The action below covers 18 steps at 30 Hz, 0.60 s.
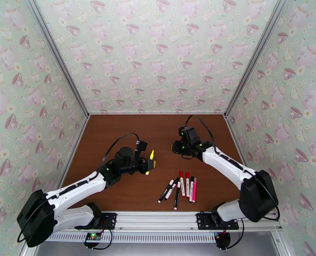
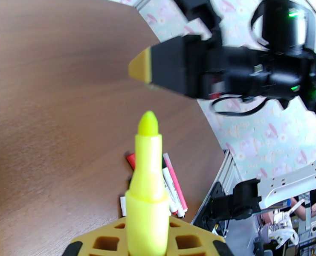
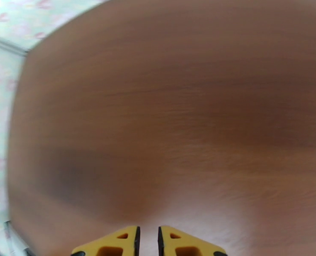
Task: Open the pen caps
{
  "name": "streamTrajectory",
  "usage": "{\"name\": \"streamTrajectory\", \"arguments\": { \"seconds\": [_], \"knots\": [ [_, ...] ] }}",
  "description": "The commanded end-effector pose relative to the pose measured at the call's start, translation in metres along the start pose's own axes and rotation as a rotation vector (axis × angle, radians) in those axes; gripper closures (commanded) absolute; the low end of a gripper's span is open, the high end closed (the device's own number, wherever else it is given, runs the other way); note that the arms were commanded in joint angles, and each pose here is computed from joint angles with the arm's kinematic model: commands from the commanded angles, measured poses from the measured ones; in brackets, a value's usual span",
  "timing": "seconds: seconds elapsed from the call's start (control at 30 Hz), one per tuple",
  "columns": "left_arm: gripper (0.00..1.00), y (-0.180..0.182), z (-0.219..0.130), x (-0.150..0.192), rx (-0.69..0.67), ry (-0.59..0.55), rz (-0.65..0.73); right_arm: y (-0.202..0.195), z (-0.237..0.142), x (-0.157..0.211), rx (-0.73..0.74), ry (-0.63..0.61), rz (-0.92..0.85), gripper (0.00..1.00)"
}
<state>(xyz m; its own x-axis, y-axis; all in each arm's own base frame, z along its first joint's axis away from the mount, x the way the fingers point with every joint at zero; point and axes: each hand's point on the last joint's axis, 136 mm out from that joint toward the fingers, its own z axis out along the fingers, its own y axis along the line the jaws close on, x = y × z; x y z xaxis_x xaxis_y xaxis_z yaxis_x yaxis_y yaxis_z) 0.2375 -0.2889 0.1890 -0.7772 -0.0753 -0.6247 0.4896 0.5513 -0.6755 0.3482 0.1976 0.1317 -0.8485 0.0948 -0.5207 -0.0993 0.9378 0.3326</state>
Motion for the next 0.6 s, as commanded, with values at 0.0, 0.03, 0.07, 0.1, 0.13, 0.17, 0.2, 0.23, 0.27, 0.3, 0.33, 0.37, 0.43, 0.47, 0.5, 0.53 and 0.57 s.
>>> {"name": "streamTrajectory", "arguments": {
  "seconds": [0.0, 0.03, 0.07, 0.1, 0.13, 0.17, 0.2, 0.23, 0.27, 0.3, 0.33, 0.37, 0.43, 0.47, 0.5, 0.53, 0.57],
  "knots": [
    [0.92, -0.004, -0.011, -0.008, 0.026, -0.044, -0.001, -0.014, 0.013, -0.018, 0.115, -0.062, -0.054, 0.90],
    [0.92, -0.003, -0.012, -0.009, 0.020, -0.050, 0.000, -0.016, 0.018, -0.019, 0.131, -0.059, -0.057, 0.90],
    [0.92, -0.001, -0.013, -0.010, 0.013, -0.055, -0.002, -0.018, 0.023, -0.019, 0.139, -0.055, -0.062, 0.90],
    [0.92, 0.001, -0.014, -0.009, 0.005, -0.053, -0.004, -0.018, 0.029, -0.021, 0.140, -0.063, -0.067, 0.90],
    [0.92, 0.003, -0.015, -0.009, -0.001, -0.055, -0.003, -0.020, 0.034, -0.022, 0.149, -0.065, -0.070, 0.90],
    [0.92, 0.003, -0.015, -0.009, -0.005, -0.054, -0.003, -0.021, 0.039, -0.023, 0.157, -0.067, -0.074, 0.90],
    [0.92, 0.005, -0.015, -0.008, -0.012, -0.052, -0.007, -0.022, 0.045, -0.022, 0.167, -0.063, -0.076, 0.90],
    [0.92, 0.006, -0.014, -0.009, -0.017, -0.052, -0.009, -0.025, 0.050, -0.021, 0.177, -0.060, -0.079, 0.89],
    [0.92, 0.007, -0.014, -0.009, -0.020, -0.053, -0.011, -0.026, 0.053, -0.022, 0.182, -0.060, -0.083, 0.89],
    [0.92, 0.007, -0.014, -0.010, -0.021, -0.056, -0.011, -0.027, 0.058, -0.019, 0.188, -0.052, -0.085, 0.89],
    [0.92, 0.007, -0.014, -0.010, -0.021, -0.057, -0.012, -0.029, 0.061, -0.018, 0.191, -0.050, -0.085, 0.88],
    [0.91, 0.007, -0.014, -0.011, -0.023, -0.059, -0.013, -0.030, 0.064, -0.017, 0.194, -0.046, -0.087, 0.88],
    [0.91, 0.010, -0.013, -0.010, -0.035, -0.055, -0.011, -0.034, 0.070, -0.012, 0.207, -0.034, -0.089, 0.87],
    [0.91, 0.011, -0.012, -0.009, -0.039, -0.051, -0.013, -0.035, 0.072, -0.010, 0.209, -0.029, -0.091, 0.86],
    [0.91, 0.013, -0.011, -0.008, -0.044, -0.047, -0.014, -0.036, 0.074, -0.008, 0.213, -0.025, -0.093, 0.86],
    [0.91, 0.013, -0.010, -0.007, -0.046, -0.041, -0.017, -0.038, 0.076, -0.006, 0.216, -0.020, -0.096, 0.86],
    [0.91, 0.013, -0.009, -0.007, -0.044, -0.038, -0.019, -0.039, 0.078, -0.004, 0.220, -0.014, -0.097, 0.85]
  ]
}}
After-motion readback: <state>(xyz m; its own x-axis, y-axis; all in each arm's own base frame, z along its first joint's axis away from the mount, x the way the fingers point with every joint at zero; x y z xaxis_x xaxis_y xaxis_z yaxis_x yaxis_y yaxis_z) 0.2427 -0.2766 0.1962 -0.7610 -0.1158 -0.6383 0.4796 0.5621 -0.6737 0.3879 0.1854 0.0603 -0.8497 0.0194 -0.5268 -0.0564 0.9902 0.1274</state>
